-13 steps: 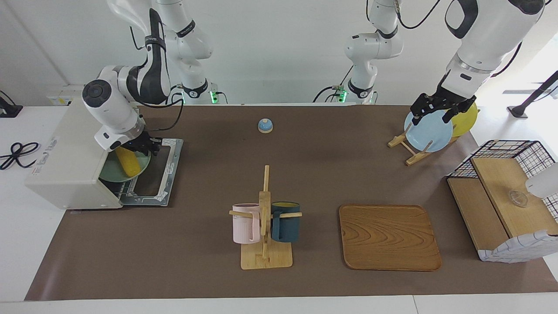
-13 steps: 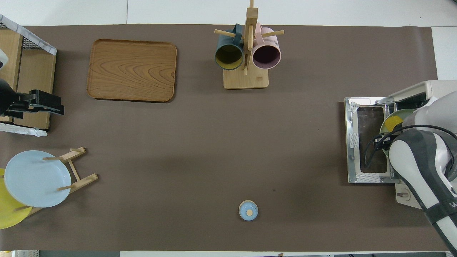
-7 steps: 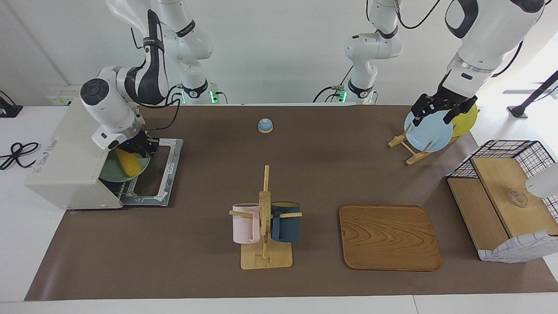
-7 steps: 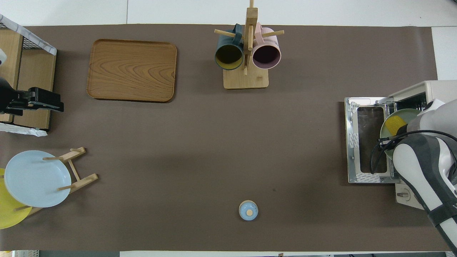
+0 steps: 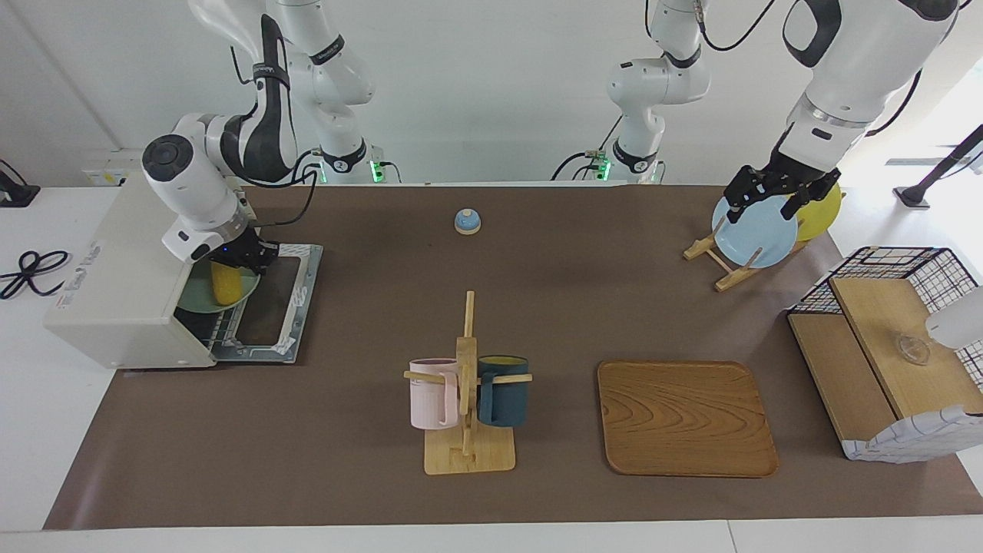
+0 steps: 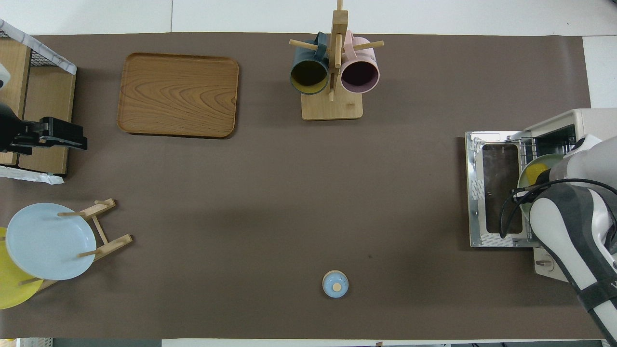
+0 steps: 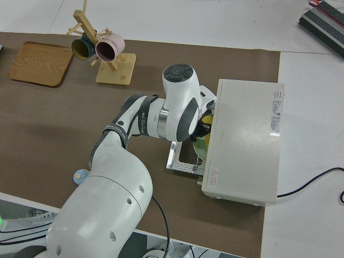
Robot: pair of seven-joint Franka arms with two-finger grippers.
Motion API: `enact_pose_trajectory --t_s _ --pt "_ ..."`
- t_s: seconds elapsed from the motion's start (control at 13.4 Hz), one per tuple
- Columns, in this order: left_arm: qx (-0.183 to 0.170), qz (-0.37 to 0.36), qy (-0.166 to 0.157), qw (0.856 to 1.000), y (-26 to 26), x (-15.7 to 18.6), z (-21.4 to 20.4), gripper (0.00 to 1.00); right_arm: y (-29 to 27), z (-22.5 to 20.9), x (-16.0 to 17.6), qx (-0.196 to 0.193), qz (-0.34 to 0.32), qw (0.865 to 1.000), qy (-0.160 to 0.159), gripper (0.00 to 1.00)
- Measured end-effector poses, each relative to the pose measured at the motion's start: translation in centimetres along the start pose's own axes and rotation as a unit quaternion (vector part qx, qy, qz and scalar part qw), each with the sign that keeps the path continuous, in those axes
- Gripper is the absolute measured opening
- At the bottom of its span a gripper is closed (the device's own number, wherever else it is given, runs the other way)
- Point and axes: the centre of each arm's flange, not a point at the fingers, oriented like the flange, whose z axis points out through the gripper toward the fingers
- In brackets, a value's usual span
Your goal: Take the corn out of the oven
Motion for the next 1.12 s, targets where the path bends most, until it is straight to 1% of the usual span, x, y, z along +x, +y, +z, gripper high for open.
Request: enact_pose_trajectory --t_s 0.15,0.3,0.37,0.52,0.67,0.97,1.12 --pt "0.000 0.001 0.000 1.000 0.1 0.0 0.0 1.00 -0.9 -0.4 0.3 -0.005 -0.012 1.000 0.002 0.05" --pt "0.000 0.001 0.001 1.000 0.1 0.0 0.0 1.00 -3.4 -1.7 1.1 -0.009 -0.037 0.999 -0.001 0.05" --pt "0.000 0.001 0.002 1.000 0.1 0.0 0.0 1.00 -5.2 -2.7 1.6 -0.012 -0.046 0.999 -0.001 0.03" --pt "0.000 0.000 0.003 1.000 0.1 0.0 0.0 1.00 -10.1 -4.3 2.6 -0.020 -0.048 0.999 0.003 0.03" --pt "0.000 0.000 0.004 1.000 0.0 0.1 -0.1 1.00 -15.9 -4.6 2.8 -0.027 -0.042 0.999 0.006 0.03" --pt "0.000 -0.001 0.005 1.000 -0.1 0.1 -0.1 1.00 -28.2 -4.7 0.9 -0.040 -0.018 0.999 0.019 0.03" --pt "-0.001 -0.001 0.006 1.000 -0.1 0.1 -0.1 1.00 -32.9 -4.3 0.4 -0.043 -0.001 0.999 0.026 0.03"
